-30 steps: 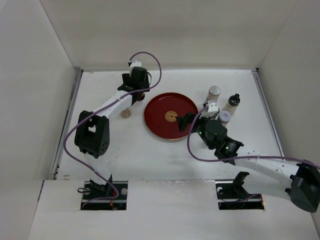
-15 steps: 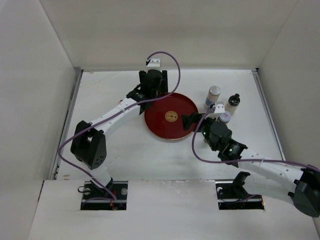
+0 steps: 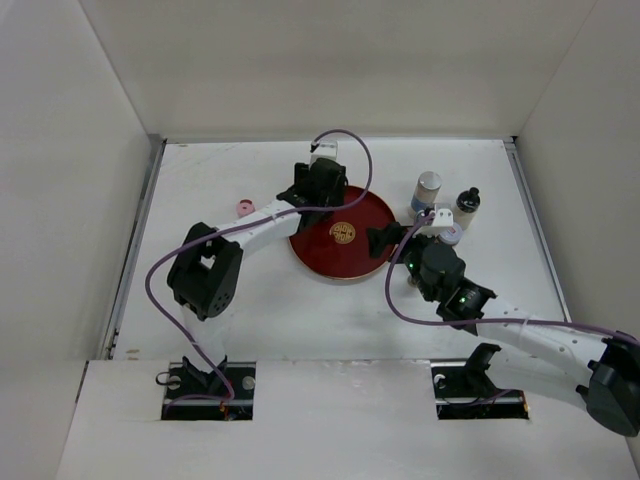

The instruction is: Organize the condiment bottles

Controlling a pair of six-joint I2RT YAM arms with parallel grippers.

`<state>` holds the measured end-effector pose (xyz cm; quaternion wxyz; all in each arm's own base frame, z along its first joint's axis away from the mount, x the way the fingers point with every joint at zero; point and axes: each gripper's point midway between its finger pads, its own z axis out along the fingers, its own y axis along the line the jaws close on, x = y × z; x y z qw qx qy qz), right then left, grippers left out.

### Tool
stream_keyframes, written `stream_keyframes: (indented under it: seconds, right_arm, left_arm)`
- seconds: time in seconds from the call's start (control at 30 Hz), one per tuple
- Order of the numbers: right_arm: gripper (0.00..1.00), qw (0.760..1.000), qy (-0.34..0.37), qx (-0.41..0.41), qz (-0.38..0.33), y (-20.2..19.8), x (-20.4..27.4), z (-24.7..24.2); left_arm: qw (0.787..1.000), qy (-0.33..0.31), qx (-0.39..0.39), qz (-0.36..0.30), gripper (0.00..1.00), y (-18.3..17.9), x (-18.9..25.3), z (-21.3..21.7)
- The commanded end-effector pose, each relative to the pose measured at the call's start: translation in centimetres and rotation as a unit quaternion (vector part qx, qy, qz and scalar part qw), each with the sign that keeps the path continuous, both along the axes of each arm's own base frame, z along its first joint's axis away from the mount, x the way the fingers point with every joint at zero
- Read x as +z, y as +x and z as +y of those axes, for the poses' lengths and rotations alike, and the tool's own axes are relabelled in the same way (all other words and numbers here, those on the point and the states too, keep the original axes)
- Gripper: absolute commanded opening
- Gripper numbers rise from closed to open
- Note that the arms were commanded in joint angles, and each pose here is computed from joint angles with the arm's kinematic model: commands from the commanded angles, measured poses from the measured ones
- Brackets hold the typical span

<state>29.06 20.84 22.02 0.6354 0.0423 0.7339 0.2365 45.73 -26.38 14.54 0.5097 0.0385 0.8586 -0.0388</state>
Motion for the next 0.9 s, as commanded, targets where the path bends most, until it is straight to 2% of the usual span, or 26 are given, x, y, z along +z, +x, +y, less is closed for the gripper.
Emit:
stream_keyframes:
  seconds: [0.0,0.3,0.43,0.6,0.73,0.87]
  right_arm:
    - [0.97,0.999,0.03,-0.011,-0.024,0.3,2.0,-0.3]
    - [0.97,0.999,0.03,-0.01,-0.024,0.3,1.9,-0.2]
    - [0.98,0.999,0.032,-0.008,-0.026,0.2,2.1,-0.2]
    - [0.98,0.999,0.031,-0.007,-0.025,0.2,2.0,-0.2]
    - [0.99,0.999,0.03,-0.007,-0.024,0.2,2.0,-0.2]
    - [0.99,0.999,0.032,-0.007,-0.025,0.2,2.0,-0.1]
  left_arm:
    - [0.993,-0.066,0.015,-0.097,0.34,2.2,6.0,-0.9]
    - [0.993,-0.064,0.023,-0.098,0.63,1.8,4.3,-0.4]
    - [0.99,-0.07,0.027,-0.117,0.81,1.3,6.1,0.1]
    - [0.985,-0.086,0.04,-0.145,0.93,0.0,9.6,1.7]
    - [0.979,-0.088,0.08,-0.163,0.95,-1.6,11.4,5.2]
    - [0.973,-0.076,0.152,-0.158,0.87,-3.7,10.3,10.8]
